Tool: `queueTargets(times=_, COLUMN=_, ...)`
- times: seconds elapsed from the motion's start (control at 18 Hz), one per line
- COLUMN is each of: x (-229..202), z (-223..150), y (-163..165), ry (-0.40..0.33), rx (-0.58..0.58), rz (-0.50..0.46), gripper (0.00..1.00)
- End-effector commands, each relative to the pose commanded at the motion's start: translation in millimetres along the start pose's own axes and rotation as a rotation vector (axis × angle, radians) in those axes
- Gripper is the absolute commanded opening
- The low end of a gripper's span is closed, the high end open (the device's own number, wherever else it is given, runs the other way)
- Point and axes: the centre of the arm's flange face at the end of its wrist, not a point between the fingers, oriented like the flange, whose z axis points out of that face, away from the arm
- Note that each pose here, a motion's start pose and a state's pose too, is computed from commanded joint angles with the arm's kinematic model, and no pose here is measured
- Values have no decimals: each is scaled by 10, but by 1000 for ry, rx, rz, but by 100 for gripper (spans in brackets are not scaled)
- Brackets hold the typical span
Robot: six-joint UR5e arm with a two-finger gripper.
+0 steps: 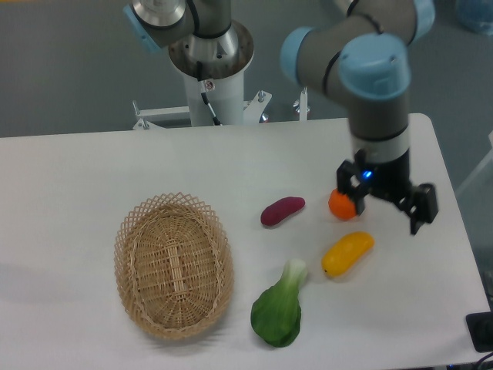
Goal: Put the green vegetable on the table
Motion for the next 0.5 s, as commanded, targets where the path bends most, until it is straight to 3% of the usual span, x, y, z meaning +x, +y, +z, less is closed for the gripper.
queueTargets(times=0.22, x=-1, z=-66, y=387, ry=35, rx=34, rz=102, gripper=100)
queueTargets(times=0.5, x=0, z=-87, y=618, ry=37, rx=82, rz=96, gripper=100)
